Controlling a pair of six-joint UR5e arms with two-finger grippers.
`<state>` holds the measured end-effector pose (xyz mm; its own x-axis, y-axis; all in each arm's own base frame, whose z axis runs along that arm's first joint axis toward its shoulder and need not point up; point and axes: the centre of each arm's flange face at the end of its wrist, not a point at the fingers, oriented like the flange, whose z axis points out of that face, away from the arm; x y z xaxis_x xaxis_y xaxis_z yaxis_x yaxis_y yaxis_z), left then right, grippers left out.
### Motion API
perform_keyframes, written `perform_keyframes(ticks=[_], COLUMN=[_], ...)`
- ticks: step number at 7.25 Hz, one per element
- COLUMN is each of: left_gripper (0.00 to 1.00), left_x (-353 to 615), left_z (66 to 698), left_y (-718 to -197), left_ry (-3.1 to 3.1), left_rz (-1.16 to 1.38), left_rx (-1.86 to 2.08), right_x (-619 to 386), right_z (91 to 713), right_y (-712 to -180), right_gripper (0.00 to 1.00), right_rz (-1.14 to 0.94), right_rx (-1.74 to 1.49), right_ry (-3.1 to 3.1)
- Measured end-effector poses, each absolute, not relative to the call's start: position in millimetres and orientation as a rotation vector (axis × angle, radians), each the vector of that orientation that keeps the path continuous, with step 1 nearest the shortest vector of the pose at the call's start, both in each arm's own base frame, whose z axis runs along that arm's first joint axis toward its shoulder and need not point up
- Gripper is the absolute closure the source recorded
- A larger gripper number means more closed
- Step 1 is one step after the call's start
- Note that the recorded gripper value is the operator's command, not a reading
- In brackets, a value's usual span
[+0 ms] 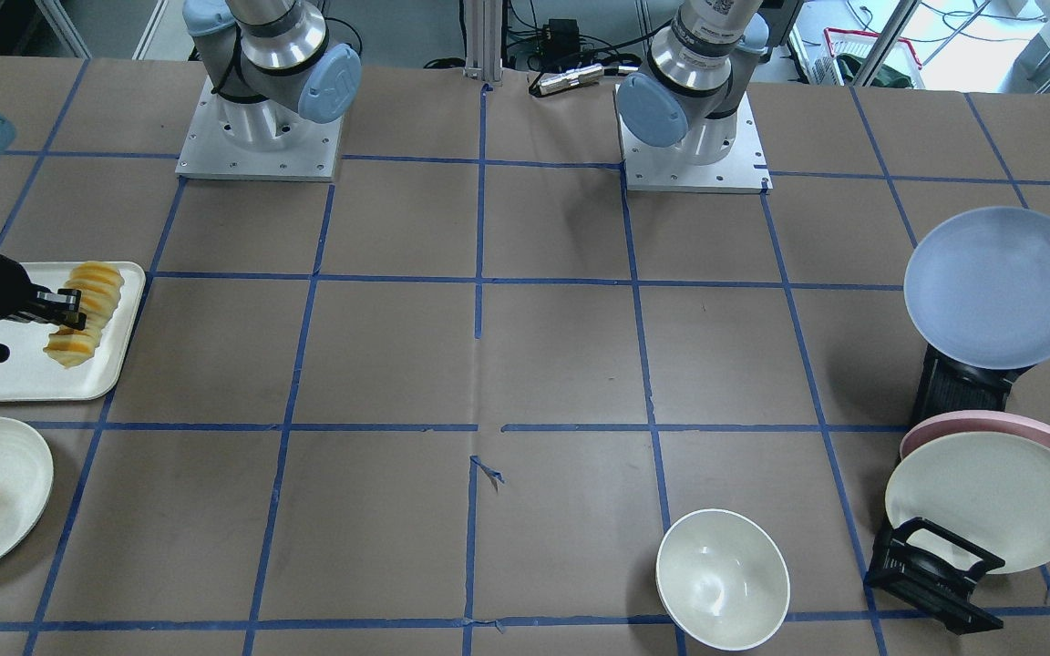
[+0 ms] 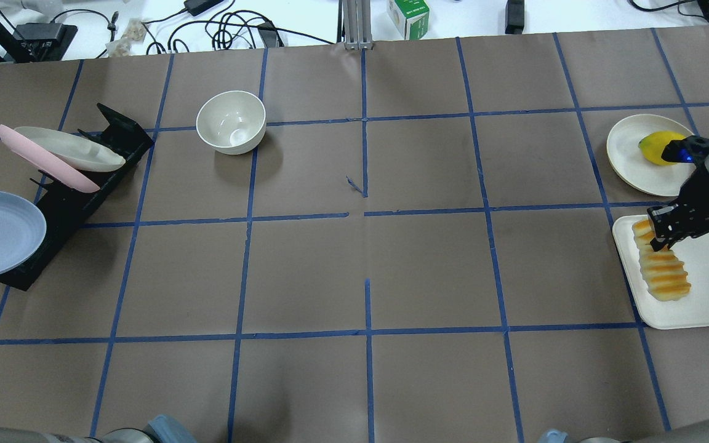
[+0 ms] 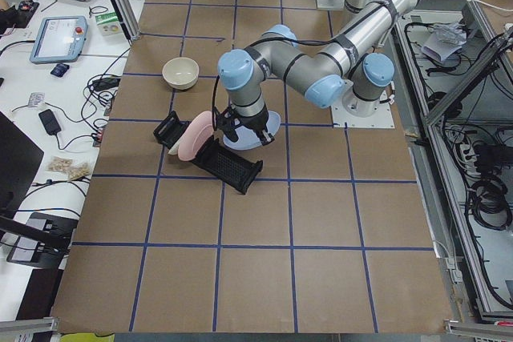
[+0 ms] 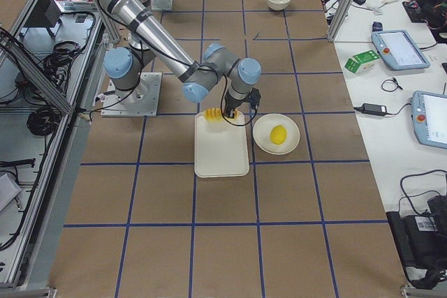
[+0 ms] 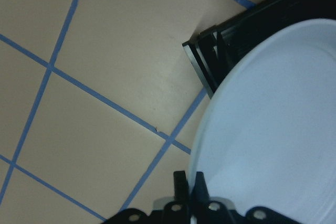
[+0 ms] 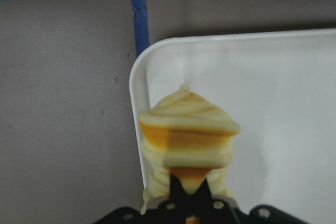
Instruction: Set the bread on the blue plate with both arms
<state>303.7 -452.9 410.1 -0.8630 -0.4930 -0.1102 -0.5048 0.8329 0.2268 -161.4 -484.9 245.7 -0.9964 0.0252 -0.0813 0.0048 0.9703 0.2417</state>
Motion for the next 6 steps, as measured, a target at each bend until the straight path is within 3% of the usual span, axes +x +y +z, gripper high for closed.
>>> perform_keyframes(ticks=[3, 6], left_gripper=[1.00, 1.00], left_x=[177.4, 22.7], left_z=[393.8, 329.2], left_y=[-472.7, -499.6], left_ry=[3.196, 3.404], left_rz=[0.450, 0.222], left_rx=[-0.588, -0.309], right_x=[-139.8, -69.3], right_z=[306.1, 343.9], right_y=[-505.4, -525.3], right_gripper=[1.00, 1.00], right_rz=[0.412, 0.381], right_rx=[0.082, 0.066], right_ry=[3.021, 3.027])
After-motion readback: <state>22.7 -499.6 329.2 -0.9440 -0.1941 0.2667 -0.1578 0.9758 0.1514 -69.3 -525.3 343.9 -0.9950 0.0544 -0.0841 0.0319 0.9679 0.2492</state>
